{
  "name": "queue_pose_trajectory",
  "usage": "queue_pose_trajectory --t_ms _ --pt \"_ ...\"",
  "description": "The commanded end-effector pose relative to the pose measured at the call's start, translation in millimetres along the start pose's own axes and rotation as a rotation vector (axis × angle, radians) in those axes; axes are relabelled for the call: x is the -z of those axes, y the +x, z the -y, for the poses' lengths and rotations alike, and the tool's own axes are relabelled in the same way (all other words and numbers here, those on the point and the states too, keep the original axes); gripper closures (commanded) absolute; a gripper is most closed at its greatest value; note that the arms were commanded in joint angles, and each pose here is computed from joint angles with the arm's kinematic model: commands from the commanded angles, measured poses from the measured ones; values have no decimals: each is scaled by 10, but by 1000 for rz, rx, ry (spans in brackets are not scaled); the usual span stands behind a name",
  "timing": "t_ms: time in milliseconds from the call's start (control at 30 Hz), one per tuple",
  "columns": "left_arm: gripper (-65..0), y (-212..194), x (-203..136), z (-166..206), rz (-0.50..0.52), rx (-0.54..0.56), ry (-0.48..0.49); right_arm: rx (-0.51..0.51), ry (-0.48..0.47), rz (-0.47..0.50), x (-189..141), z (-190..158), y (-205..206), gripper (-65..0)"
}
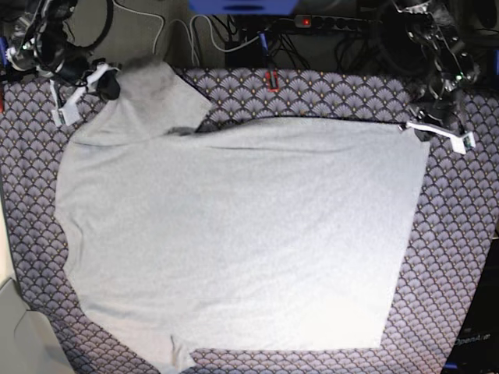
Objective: Fold the T-shirt properly
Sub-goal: 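Lift the shirt edge with both grippers and pull it taut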
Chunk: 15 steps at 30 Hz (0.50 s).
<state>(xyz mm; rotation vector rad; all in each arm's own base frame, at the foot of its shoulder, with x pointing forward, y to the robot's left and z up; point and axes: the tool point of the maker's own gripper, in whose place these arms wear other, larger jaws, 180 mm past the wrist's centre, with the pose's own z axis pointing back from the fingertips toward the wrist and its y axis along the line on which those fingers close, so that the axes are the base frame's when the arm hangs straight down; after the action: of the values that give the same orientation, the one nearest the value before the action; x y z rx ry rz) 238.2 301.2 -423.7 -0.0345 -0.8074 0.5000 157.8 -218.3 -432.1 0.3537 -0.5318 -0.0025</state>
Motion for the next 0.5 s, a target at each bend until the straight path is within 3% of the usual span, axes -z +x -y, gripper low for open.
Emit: queue_pose_trajectory --t_ms 0,467 --pt "-6 149 -42 -48 44 15 14 -23 -54 -66 -84 110 -148 0" --pt "-6 159 -305 -172 52 102 41 -128 -81 1 -341 -60 30 0"
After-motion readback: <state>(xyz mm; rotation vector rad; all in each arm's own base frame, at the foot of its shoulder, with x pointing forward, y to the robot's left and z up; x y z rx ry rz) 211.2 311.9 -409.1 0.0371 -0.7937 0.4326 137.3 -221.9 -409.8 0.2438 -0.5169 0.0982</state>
